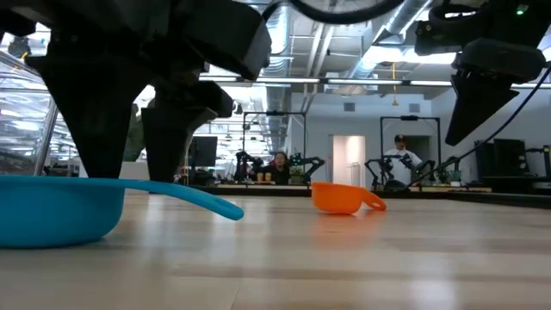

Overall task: Nest measuring cups in basket
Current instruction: Stack the light blue measuring cup on top of the green measuring cup in the transparent bin

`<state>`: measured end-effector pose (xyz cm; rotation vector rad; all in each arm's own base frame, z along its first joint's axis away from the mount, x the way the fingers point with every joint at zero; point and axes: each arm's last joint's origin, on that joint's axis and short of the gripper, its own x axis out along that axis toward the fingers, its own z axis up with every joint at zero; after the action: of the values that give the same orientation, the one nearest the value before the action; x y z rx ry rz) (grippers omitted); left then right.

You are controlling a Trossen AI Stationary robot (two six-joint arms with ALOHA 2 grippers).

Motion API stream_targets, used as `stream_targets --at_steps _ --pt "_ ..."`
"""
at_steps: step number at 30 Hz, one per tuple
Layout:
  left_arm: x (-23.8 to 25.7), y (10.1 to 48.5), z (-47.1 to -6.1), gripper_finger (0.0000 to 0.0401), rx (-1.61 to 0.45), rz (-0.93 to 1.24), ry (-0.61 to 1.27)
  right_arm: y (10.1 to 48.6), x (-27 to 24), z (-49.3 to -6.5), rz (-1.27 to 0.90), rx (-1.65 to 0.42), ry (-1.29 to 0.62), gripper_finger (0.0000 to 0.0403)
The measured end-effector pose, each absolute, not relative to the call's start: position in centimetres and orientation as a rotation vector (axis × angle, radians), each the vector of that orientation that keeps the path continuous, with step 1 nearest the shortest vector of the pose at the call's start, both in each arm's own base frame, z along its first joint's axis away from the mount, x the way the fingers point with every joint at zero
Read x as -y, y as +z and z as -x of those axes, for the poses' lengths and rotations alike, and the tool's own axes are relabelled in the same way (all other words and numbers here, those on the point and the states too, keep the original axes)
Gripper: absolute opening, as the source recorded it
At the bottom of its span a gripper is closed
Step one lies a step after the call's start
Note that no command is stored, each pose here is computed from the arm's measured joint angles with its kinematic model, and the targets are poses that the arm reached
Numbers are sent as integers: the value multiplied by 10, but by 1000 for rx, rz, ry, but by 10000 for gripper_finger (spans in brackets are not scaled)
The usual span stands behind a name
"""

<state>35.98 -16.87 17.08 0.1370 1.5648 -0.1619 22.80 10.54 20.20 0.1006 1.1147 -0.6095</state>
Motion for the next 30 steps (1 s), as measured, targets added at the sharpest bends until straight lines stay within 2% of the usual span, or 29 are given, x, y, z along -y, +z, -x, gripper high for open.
stream_targets --at_steps 10,17,21,30 --pt "169 164 -365 249 -1476 -137 -123 202 -106 -228 -102 -1114 -609 108" --pt "169 164 -364 249 -1497 -129 -132 202 -106 -228 -102 -1114 -608 108" --pt "169 163 -364 249 -1494 -196 -202 202 -106 -228 -103 -1115 -608 108" --pt "168 163 -365 249 -1470 -299 -225 202 -106 -228 -103 -1115 -607 108"
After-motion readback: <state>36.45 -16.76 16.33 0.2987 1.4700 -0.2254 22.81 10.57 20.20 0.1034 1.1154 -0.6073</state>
